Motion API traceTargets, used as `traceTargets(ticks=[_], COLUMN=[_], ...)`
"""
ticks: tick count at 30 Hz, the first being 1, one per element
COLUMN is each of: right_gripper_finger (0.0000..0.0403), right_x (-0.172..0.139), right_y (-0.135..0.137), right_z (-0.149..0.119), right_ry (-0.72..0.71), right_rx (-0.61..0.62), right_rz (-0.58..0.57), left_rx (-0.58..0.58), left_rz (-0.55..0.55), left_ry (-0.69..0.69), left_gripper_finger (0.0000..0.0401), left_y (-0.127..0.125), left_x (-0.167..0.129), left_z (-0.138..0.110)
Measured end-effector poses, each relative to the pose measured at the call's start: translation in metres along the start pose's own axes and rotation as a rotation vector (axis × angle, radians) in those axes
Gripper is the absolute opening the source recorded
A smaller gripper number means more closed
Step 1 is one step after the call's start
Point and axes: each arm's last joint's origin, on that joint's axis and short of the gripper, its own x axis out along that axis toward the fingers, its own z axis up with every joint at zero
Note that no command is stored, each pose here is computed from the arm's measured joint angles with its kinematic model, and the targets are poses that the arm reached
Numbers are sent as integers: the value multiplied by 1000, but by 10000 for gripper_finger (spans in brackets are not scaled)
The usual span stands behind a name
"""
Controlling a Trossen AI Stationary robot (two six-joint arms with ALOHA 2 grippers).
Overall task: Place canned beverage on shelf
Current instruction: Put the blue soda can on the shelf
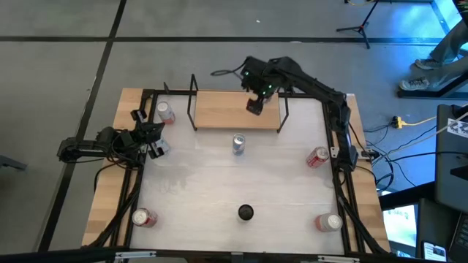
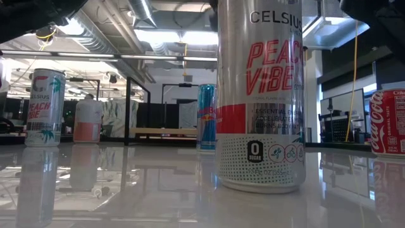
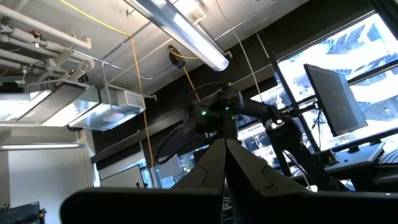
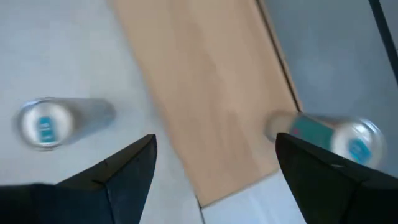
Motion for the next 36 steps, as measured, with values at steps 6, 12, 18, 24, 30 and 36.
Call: traceTargets(ticks=[6, 12, 18, 24, 30, 36], right_gripper_finger=[324, 324, 324, 324, 324, 324], right_x=[-4, -9, 5, 22, 45, 60], right_y=[39, 74, 107, 120, 126, 128], right_z=[3, 4, 2, -2, -6, -9], right_ry=[-28, -78, -64, -36, -4, 8], right_rx=[-164, -261, -331, -358, -364, -357], right_rz=[54, 125, 153, 159, 160, 160], left_rx=[0, 0, 0, 0, 0, 0], left_rz=[0, 0, -1, -4, -4, -4], left_ry=[0, 0, -1, -2, -2, -2], left_gripper_finger=[7, 7, 7, 7, 7, 7], left_y=[0, 0, 0, 0, 0, 0], left_x=[0, 0, 0, 0, 0, 0], left_z=[0, 0, 0, 0, 0, 0])
